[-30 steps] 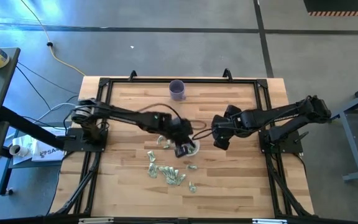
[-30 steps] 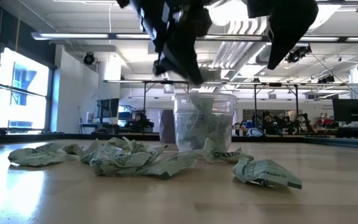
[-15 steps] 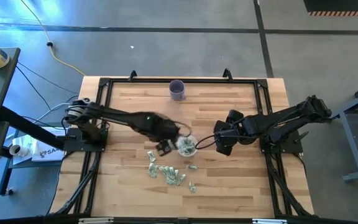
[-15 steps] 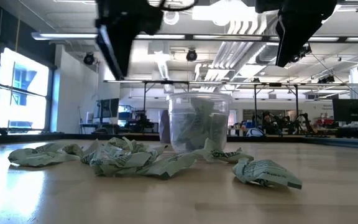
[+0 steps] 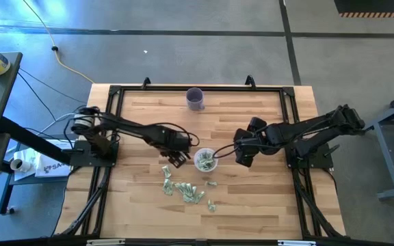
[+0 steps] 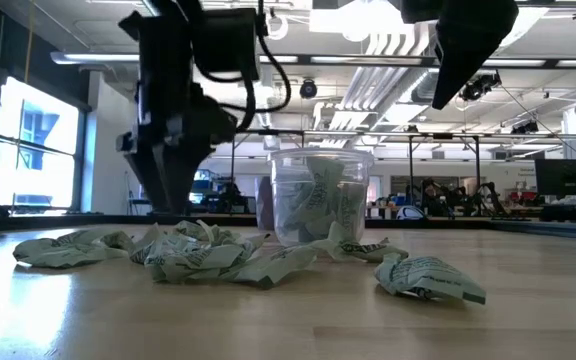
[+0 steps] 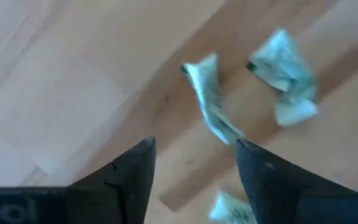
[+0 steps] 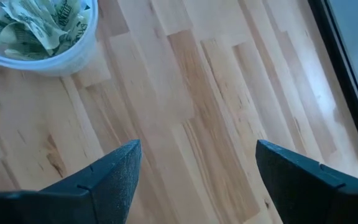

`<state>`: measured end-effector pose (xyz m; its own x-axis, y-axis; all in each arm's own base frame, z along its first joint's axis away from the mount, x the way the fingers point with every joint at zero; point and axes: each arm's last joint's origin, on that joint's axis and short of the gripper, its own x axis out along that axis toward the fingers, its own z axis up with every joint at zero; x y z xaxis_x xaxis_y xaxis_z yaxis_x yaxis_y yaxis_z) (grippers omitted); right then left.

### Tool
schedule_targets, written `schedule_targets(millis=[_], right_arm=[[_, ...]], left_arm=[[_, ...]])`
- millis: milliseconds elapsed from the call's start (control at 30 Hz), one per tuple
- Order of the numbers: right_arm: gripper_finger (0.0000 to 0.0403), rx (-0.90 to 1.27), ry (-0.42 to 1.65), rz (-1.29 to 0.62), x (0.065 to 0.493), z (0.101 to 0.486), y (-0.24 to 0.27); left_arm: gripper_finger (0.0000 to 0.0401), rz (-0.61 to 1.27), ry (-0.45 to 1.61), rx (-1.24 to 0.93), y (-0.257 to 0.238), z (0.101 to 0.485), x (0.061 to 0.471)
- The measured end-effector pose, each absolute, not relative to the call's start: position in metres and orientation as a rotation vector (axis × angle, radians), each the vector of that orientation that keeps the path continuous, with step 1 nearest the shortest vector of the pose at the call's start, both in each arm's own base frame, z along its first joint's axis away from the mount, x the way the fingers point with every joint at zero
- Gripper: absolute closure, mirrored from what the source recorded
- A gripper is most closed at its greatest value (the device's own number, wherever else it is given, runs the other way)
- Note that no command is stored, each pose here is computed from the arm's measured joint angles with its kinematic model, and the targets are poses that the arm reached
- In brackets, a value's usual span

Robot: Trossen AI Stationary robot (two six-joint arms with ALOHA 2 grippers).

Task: Pick and place Stevia / Truvia into bins
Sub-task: Put the stevia packet into the transparent container

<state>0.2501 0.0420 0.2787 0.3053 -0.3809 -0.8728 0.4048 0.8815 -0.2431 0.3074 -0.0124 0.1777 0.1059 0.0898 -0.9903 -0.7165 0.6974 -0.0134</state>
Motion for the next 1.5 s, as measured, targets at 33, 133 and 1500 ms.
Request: schedule_targets(millis=[33,133,1500], right_arm=[[0.0096,0.025,1.149,-0.519,0.25,0.279,0.042],[0.0096,0.021,1.147,-0.526,0.25,0.279,0.041],[0.0096,0.045,1.228,-0.537,0.245,0.277,0.034]], left_arm=[[0.0153,0.654,1.344,-0.571,-0.012,0.174,0.307],[0.0175,0.643,1.321,-0.558,-0.009,0.164,0.312],[0.0311,0.085,0.943,-0.524,-0.024,0.24,0.378]])
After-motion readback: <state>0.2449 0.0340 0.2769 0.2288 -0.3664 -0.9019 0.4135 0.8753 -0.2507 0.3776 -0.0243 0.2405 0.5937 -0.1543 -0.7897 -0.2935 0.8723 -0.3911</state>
